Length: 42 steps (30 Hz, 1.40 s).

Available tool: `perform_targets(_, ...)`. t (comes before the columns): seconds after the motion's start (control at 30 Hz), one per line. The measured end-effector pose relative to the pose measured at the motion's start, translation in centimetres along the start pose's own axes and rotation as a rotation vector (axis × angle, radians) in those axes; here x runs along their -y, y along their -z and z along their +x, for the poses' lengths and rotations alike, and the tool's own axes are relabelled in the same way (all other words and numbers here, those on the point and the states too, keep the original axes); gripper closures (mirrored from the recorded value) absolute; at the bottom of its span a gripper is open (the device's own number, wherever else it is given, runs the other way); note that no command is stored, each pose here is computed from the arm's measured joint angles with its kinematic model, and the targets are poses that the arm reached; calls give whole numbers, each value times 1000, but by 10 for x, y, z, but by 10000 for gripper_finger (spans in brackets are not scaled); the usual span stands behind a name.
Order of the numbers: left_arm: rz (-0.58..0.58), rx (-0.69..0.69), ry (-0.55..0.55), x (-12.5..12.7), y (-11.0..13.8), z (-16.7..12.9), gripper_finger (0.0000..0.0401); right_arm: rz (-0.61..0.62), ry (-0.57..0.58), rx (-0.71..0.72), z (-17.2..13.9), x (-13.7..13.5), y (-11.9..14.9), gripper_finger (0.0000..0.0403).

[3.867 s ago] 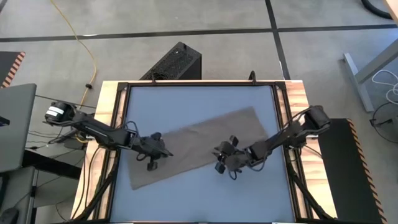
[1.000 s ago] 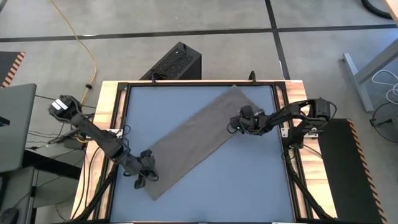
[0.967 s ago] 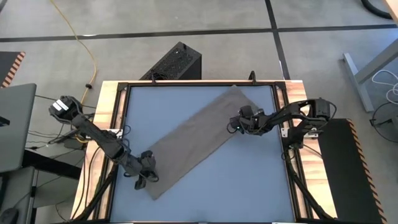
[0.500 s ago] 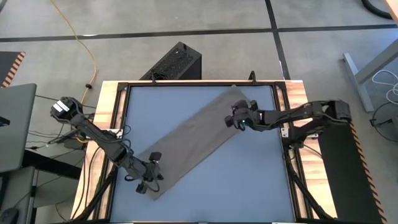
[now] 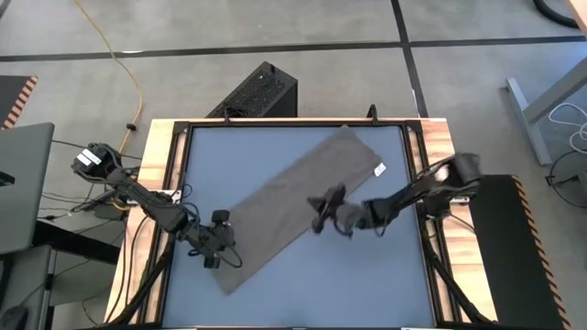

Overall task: Roll towel
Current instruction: Roll the gray towel

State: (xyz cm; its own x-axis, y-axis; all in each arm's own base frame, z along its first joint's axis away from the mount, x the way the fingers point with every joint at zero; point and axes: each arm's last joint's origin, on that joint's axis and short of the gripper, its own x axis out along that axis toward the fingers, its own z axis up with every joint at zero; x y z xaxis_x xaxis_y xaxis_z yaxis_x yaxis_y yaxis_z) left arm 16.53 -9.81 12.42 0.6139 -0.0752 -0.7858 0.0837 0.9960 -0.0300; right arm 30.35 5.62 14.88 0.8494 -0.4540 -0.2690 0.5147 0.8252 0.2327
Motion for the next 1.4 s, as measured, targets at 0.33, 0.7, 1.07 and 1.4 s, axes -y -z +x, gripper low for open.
perform_targets(0.33, -90, 16, 84, 6, -2, 0, 401, -162, -37, -115, 29, -52, 53, 376)
perform_targets(0.7, -123, 187, 109, 17, -13, -4, 401, -196, 78, -284, 43, -23, 54, 376)
perform_targets(1.07, -76, 237, 109, 20, -16, -6, 401, -297, 13, -517, 42, 0, 35, 376)
perform_targets(1.4, -62, 236, 105, 20, -16, -6, 401, -286, -62, -527, 17, -1, -8, 376)
